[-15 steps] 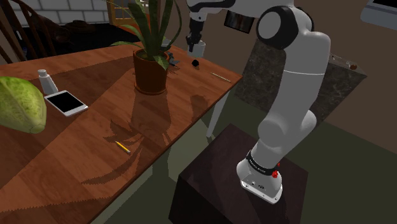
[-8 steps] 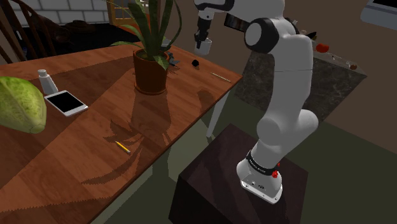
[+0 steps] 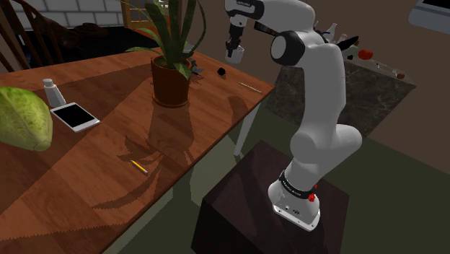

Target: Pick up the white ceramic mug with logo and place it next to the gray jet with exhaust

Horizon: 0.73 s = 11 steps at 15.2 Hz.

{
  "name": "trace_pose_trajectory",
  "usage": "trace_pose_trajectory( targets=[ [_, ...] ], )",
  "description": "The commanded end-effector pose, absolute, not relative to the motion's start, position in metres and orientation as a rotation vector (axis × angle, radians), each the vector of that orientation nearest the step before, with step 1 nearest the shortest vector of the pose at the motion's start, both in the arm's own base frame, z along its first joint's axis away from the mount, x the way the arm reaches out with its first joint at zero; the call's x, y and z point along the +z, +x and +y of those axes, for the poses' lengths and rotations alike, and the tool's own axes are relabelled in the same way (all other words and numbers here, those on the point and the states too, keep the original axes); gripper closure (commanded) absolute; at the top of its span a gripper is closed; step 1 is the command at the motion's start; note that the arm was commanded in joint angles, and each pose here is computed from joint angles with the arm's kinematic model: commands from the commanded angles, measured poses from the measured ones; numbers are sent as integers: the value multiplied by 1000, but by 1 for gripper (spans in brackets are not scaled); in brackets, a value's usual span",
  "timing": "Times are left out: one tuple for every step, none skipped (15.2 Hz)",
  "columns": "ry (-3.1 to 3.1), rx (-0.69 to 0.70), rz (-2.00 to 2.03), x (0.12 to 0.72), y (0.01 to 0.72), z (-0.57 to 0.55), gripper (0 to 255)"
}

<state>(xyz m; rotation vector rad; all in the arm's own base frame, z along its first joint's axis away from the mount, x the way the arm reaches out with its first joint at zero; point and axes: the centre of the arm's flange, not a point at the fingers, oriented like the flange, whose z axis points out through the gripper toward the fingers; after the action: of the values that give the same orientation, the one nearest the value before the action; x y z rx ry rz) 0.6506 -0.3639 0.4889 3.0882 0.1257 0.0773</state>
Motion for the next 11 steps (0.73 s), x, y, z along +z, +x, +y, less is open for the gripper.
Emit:
trace_pose_trajectory(
  targets=[
    [3088,78,126,478,652,-363,255],
    [3088,78,126,473,652,-363,255],
    [3088,78,126,468,652,-363,255],
    [3088,78,126,462,652,-363,255],
    [3088,78,126,457,652,-363,255],
    [3088,78,126,452,652,-363,255],
    [3088,78,126,447,652,-363,255],
    [3088,78,126,441,652,-363,255],
    [3088,78,126,436,652,-363,255],
    [3088,78,126,431,652,-363,255],
    [3088,78,126,425,652,-363,255]
  ],
)
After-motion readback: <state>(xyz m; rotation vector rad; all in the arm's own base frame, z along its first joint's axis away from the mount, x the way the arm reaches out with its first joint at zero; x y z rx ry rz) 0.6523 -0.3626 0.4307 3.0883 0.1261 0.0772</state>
